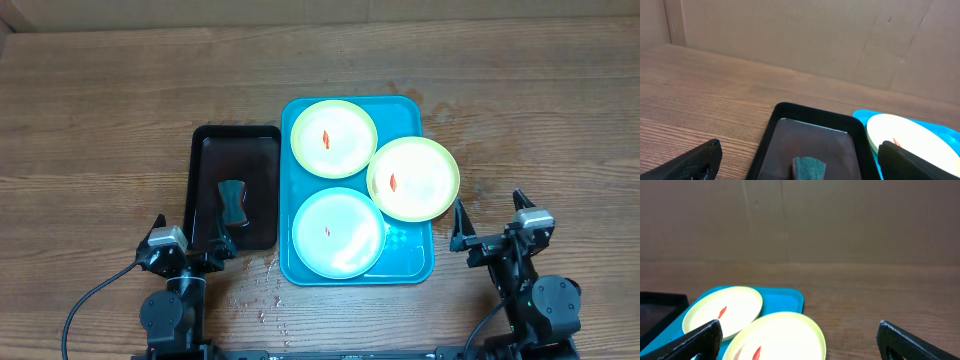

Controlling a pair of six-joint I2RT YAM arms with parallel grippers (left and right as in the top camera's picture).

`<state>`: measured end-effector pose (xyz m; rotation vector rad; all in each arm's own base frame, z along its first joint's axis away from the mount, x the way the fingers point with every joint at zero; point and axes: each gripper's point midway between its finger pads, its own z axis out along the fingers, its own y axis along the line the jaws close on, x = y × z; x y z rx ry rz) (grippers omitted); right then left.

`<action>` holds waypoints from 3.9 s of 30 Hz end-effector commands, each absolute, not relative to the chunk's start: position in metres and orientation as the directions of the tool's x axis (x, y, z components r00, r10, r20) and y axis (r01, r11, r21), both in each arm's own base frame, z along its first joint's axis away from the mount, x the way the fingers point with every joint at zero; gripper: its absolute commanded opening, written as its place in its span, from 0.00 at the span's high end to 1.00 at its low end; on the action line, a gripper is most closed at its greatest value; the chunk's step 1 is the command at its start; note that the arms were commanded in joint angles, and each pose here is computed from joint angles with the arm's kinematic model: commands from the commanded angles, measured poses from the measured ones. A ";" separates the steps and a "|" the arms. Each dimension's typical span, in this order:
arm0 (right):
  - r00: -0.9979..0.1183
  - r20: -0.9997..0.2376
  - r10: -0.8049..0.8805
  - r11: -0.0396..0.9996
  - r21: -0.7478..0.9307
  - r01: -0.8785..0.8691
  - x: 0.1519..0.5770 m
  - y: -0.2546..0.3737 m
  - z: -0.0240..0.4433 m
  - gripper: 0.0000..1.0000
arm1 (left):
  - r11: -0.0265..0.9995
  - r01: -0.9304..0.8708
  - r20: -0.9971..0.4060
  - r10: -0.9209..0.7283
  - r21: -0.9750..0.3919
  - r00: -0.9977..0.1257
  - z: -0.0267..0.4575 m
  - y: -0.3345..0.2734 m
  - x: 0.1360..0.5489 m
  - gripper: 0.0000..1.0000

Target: Clean dirty plates on tray and stack at the side

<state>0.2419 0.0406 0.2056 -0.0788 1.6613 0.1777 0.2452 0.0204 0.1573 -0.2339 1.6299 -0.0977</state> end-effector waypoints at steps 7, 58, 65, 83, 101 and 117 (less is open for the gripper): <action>-0.181 -0.982 0.048 0.975 0.085 -0.204 0.236 0.049 0.191 0.00 | 0.977 -0.095 -0.979 -0.196 -0.189 -0.062 0.155 0.022 0.245 0.00; -0.071 -0.997 0.025 0.986 0.037 -0.165 0.238 0.039 0.216 0.00 | 0.977 -0.095 -0.979 -0.196 -0.189 -0.062 0.155 0.022 0.245 0.00; 0.062 -0.997 0.043 0.991 0.034 -0.130 0.227 0.028 0.244 0.00 | 0.977 -0.095 -0.979 -0.196 -0.189 -0.062 0.155 0.022 0.245 0.00; 0.183 -0.982 0.050 0.985 0.018 -0.174 0.233 0.034 0.242 0.00 | 0.977 -0.095 -0.979 -0.196 -0.189 -0.062 0.155 0.022 0.245 0.00; -0.022 -0.999 0.041 0.980 0.044 -0.193 0.243 0.039 0.172 0.00 | 0.977 -0.095 -0.979 -0.196 -0.189 -0.062 0.155 0.022 0.245 0.00; -0.022 -0.999 0.041 0.980 0.044 -0.194 0.243 0.039 0.172 0.00 | 0.977 -0.095 -0.979 -0.196 -0.189 -0.062 0.155 0.022 0.245 0.00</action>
